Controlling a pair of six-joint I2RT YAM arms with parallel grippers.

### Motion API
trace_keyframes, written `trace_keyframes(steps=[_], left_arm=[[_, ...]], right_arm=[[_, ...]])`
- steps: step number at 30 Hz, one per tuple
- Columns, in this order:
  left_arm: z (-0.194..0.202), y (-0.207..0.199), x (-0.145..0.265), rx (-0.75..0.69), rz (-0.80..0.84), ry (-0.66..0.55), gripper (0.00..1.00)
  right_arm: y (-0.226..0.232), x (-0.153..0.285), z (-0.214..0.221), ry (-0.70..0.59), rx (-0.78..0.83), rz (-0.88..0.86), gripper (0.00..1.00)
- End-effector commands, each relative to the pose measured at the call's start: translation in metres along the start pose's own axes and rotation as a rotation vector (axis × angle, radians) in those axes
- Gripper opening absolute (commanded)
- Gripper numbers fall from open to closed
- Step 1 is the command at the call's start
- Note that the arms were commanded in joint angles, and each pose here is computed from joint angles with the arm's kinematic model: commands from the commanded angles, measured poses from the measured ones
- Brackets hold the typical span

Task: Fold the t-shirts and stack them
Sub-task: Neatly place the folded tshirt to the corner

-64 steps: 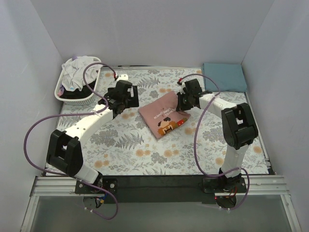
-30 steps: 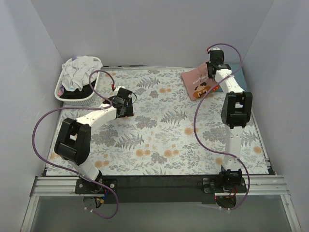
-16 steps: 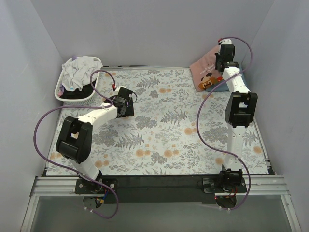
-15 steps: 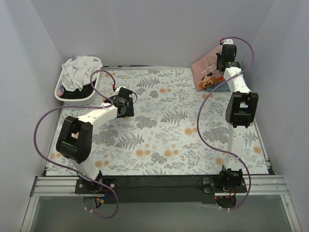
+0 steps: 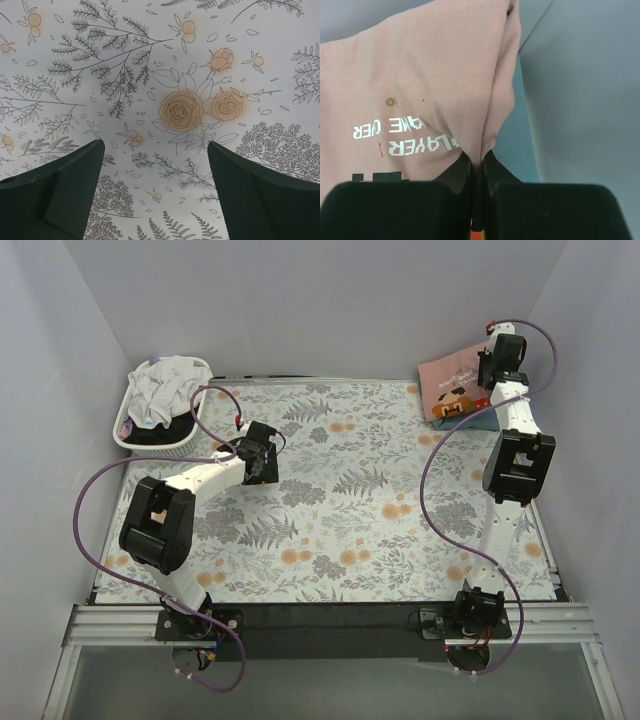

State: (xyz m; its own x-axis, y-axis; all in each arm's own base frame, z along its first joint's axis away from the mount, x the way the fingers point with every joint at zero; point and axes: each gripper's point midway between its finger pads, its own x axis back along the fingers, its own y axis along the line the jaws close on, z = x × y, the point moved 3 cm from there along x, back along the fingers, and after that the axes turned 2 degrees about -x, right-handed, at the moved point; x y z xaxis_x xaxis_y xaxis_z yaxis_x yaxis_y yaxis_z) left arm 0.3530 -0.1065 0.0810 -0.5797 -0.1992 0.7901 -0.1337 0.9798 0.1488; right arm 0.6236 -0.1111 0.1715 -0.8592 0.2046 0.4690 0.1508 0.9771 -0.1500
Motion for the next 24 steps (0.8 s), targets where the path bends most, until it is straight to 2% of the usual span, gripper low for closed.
trace_keyframes(steps=[1, 9, 17, 20, 21, 24], left_arm=[[-0.013, -0.002, 0.004, 0.022, 0.002, -0.024, 0.83], [-0.009, -0.004, -0.001, 0.013, 0.003, -0.002, 0.83], [-0.007, -0.005, -0.003, 0.011, 0.003, 0.005, 0.83], [-0.009, -0.005, -0.002, 0.015, 0.004, 0.001, 0.83], [-0.009, -0.005, -0.001, 0.014, 0.004, 0.000, 0.83], [-0.010, -0.005, 0.001, 0.017, 0.007, -0.004, 0.83]], right_arm=[[-0.014, -0.005, -0.033, -0.144, 0.016, 0.026, 0.03], [-0.020, -0.030, -0.009, -0.126, 0.040, 0.069, 0.08], [-0.036, -0.034, 0.004, -0.103, 0.034, 0.175, 0.15], [-0.049, -0.024, -0.001, -0.124, -0.003, 0.268, 0.46], [-0.051, -0.020, -0.003, -0.130, -0.013, 0.287, 0.60], [-0.049, -0.005, -0.019, -0.163, -0.028, 0.271, 0.65]])
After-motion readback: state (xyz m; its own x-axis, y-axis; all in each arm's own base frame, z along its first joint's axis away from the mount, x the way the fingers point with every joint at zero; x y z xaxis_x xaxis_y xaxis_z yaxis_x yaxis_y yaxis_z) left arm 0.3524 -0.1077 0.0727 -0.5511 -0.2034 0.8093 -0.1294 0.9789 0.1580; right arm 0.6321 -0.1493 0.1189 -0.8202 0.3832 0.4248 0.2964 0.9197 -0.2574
